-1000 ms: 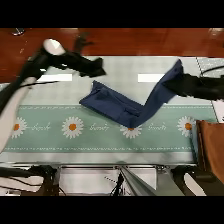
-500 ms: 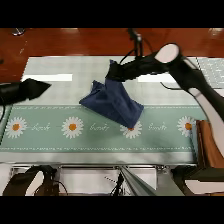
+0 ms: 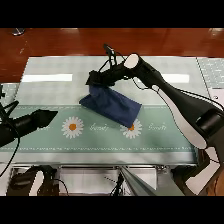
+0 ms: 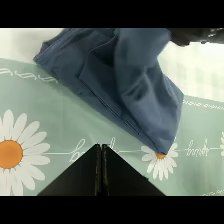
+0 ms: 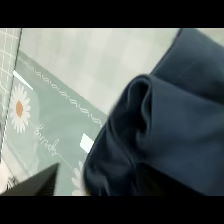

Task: Fold the shirts.

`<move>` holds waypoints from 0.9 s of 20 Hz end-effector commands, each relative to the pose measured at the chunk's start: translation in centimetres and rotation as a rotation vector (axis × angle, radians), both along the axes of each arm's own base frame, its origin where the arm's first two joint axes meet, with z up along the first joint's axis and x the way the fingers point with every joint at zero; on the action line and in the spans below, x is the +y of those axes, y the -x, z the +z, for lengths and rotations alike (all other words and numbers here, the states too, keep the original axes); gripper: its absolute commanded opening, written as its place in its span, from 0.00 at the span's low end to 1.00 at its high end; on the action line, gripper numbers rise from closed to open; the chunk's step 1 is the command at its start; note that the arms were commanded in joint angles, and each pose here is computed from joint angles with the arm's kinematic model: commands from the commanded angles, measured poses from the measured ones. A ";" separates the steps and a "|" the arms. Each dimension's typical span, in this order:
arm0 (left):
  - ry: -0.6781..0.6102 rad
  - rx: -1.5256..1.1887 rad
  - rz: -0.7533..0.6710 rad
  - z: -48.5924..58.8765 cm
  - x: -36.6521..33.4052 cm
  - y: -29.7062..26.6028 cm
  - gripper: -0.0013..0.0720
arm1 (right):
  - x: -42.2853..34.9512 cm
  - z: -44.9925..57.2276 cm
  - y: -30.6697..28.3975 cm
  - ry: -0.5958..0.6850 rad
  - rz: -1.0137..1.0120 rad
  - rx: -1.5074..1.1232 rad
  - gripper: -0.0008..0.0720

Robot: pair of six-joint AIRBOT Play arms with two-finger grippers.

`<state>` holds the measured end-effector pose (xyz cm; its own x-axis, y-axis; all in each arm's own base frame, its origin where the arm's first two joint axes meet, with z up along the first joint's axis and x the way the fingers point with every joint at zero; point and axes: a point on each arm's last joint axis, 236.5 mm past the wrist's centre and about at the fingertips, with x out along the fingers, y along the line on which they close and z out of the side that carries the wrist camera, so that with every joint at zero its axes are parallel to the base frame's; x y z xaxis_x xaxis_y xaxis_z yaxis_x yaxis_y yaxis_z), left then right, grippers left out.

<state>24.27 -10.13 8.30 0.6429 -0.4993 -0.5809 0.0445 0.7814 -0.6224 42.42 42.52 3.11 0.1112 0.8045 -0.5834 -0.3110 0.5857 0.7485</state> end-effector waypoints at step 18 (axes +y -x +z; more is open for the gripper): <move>0.008 -0.003 0.054 -1.0 0.7 -1.7 0.05 | -29.8 -8.6 14.6 0.209 -0.775 0.209 0.86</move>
<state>25.98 -9.25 7.29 0.6728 -0.4652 -0.5752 0.0006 0.7778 -0.6285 29.37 10.90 -1.68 0.4480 0.3205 -0.8346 0.2703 0.8413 0.4681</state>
